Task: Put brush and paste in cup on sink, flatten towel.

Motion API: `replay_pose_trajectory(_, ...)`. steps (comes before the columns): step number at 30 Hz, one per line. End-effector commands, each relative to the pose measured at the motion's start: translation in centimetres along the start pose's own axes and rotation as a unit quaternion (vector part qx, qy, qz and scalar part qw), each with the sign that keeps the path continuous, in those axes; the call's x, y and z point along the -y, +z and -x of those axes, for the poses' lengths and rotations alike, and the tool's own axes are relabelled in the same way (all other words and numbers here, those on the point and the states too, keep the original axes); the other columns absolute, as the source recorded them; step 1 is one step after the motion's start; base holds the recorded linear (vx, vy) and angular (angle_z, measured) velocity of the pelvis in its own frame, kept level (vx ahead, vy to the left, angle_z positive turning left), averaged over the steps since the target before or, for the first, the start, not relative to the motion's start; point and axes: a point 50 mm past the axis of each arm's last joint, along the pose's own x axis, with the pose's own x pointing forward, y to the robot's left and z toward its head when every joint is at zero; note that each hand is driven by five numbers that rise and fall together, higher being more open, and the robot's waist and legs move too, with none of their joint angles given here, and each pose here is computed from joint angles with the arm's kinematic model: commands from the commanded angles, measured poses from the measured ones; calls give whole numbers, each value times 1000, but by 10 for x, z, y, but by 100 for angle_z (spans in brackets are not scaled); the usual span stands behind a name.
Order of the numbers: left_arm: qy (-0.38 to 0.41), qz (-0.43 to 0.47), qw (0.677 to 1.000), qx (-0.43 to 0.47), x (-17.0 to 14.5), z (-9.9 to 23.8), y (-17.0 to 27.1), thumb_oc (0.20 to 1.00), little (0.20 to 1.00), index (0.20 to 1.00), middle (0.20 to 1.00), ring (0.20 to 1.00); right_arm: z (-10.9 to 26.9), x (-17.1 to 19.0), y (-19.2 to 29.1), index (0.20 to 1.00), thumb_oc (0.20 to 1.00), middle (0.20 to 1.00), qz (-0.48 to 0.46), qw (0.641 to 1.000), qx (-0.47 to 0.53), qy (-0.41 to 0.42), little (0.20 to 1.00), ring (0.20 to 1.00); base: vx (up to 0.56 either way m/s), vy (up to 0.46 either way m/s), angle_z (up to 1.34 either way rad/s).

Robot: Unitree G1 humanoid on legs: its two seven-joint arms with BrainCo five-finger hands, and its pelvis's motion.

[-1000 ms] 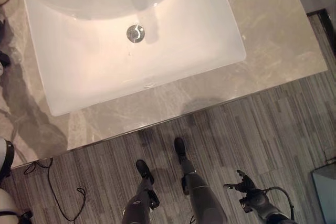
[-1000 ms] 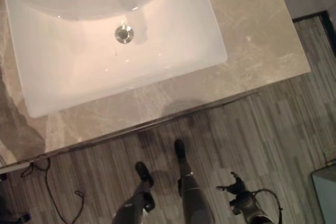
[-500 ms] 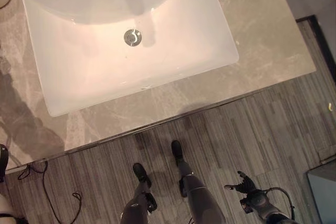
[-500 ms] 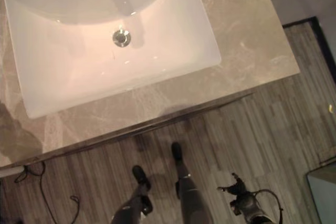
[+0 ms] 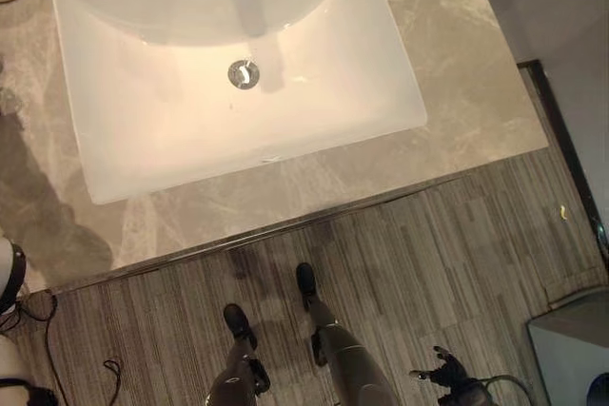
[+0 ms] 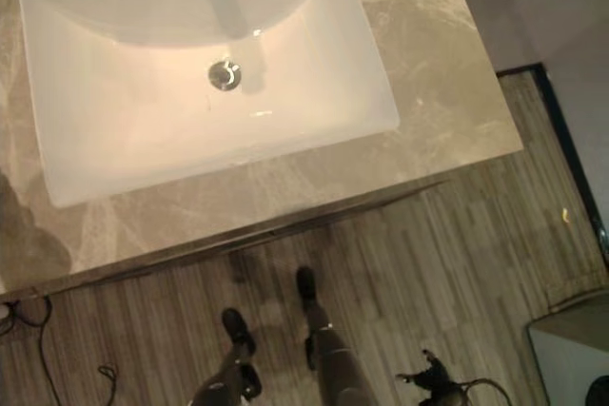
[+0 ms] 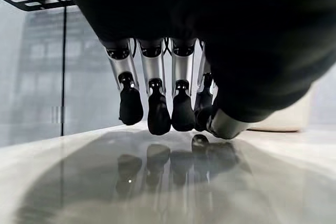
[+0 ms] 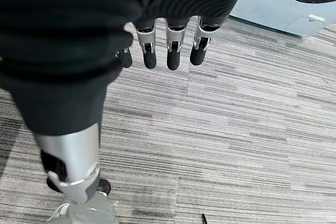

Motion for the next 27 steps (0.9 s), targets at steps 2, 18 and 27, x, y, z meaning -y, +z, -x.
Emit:
replay_pose_trajectory(2, 81, 27, 994, 69, -26, -12, 45, 200, 200, 200, 200, 200, -2, 10, 4, 1000, 1000, 1000, -14, 1000, 13, -11, 1000, 1000, 2, 34, -6)
replay_pose_trajectory(18, 32, 185, 898, 397, 3, 60, 195, 200, 200, 200, 200, 200, -3, 7, 28, 1000, 1000, 1000, 2, 998, 70, -5, 1000, 1000, -15, 1, 0)
replay_pose_trajectory(27, -67, 384, 846, 365, 46, 132, 143, 200, 200, 200, 200, 200, 0, 5, 1, 1000, 1000, 1000, -1, 1000, 3, -19, 1000, 1000, 35, -23, 8)
